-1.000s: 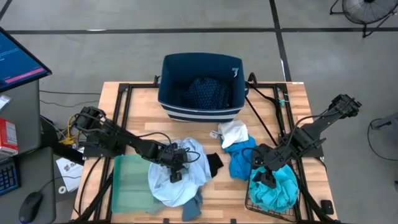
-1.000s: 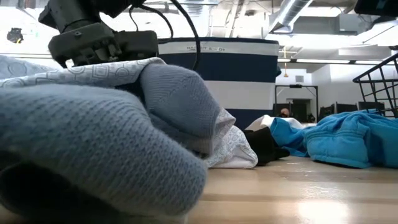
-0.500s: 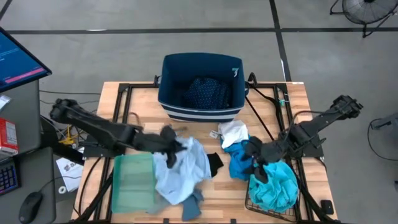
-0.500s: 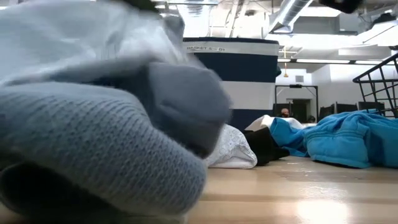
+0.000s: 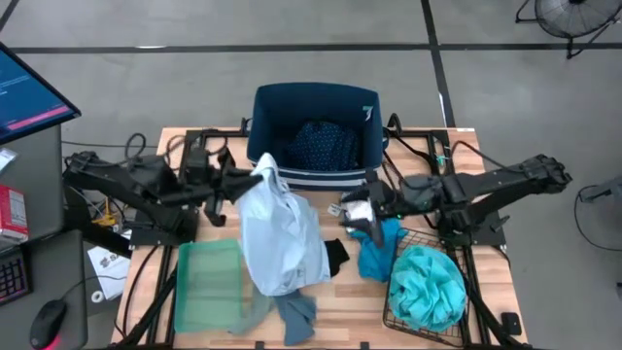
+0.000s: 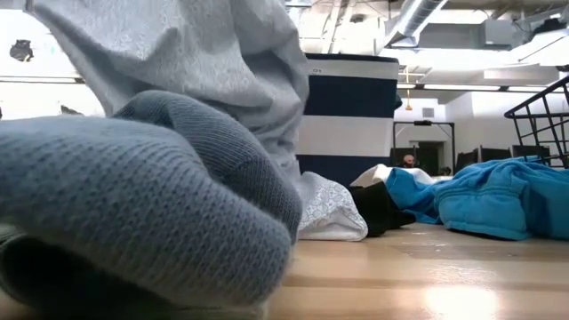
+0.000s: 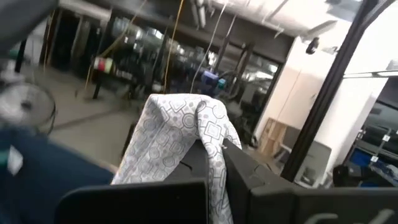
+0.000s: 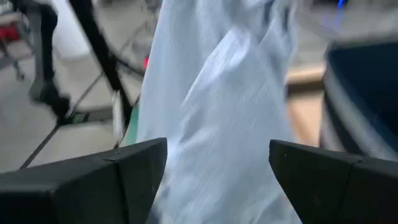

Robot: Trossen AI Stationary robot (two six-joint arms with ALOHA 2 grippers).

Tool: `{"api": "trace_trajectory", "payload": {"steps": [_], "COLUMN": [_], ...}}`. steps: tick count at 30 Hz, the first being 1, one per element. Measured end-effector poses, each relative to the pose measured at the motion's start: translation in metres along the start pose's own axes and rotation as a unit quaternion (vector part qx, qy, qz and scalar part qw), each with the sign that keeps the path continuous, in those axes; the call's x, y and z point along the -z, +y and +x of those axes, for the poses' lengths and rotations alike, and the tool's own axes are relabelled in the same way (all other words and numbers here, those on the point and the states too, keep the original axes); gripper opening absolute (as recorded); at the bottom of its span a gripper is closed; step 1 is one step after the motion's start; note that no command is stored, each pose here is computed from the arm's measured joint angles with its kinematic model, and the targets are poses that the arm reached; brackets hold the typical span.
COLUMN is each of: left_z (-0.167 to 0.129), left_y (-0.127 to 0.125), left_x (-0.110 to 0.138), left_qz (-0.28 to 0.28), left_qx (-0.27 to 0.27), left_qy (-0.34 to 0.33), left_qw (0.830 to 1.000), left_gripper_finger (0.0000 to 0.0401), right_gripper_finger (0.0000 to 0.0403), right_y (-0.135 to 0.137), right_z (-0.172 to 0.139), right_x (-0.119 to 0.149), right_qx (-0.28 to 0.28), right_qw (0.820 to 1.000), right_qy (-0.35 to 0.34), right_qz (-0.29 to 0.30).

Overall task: Pick & Place Cloths
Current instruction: Put the blue polo into the blue bin

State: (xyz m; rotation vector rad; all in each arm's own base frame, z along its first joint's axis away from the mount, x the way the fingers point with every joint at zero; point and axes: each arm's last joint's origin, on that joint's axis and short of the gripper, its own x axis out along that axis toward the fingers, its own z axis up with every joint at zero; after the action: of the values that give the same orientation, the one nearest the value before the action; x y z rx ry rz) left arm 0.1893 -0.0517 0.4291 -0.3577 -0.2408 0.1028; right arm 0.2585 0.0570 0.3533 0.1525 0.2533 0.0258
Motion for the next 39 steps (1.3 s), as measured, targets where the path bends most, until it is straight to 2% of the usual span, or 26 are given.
{"api": "trace_trajectory", "payload": {"steps": [6, 14, 17, 20, 24, 30, 33, 35, 38, 39], "left_z": [0.012, 0.037, 0.045, 0.051, 0.056, 0.057, 0.056, 0.056, 0.056, 0.056], "left_y": [-0.013, -0.022, -0.022, -0.025, -0.032, -0.041, -0.042, -0.043, -0.043, -0.044], "left_x": [-0.023, -0.031, -0.035, -0.044, -0.053, -0.058, -0.059, -0.059, -0.059, -0.059], "left_qz": [0.049, 0.109, 0.11, 0.101, 0.093, 0.076, 0.072, 0.072, 0.072, 0.073], "left_qx": [0.023, 0.011, 0.02, 0.057, 0.1, 0.142, 0.15, 0.153, 0.162, 0.167], "left_qy": [-0.043, -0.057, -0.065, -0.092, -0.121, -0.128, -0.132, -0.133, -0.134, -0.133], "left_qw": [0.998, 0.992, 0.992, 0.989, 0.983, 0.979, 0.977, 0.977, 0.975, 0.974], "left_gripper_finger": [0.0, 0.0, 0.0, 0.0, 0.0, 0.0001, 0.0001, 0.0001, 0.0001, 0.0001], "right_gripper_finger": [0.0276, 0.0276, 0.0276, 0.0276, 0.0276, 0.0271, 0.0225, 0.0163, 0.0043, 0.0023], "right_y": [-0.014, -0.01, -0.006, -0.006, -0.011, -0.014, -0.013, -0.011, -0.012, -0.012], "right_z": [0.029, 0.081, 0.098, 0.114, 0.135, 0.153, 0.156, 0.156, 0.151, 0.15], "right_x": [-0.004, -0.007, -0.013, -0.015, -0.016, -0.026, -0.036, -0.047, -0.064, -0.07], "right_qx": [0.018, -0.036, -0.044, -0.038, -0.017, 0.027, 0.051, 0.05, 0.049, 0.049], "right_qw": [0.998, 0.997, 0.996, 0.997, 0.998, 0.998, 0.997, 0.996, 0.995, 0.995], "right_qy": [-0.054, -0.055, -0.052, -0.039, -0.018, 0.006, 0.023, 0.021, 0.013, 0.005], "right_qz": [-0.022, -0.041, -0.054, -0.055, -0.055, -0.051, -0.061, -0.074, -0.081, -0.082]}}
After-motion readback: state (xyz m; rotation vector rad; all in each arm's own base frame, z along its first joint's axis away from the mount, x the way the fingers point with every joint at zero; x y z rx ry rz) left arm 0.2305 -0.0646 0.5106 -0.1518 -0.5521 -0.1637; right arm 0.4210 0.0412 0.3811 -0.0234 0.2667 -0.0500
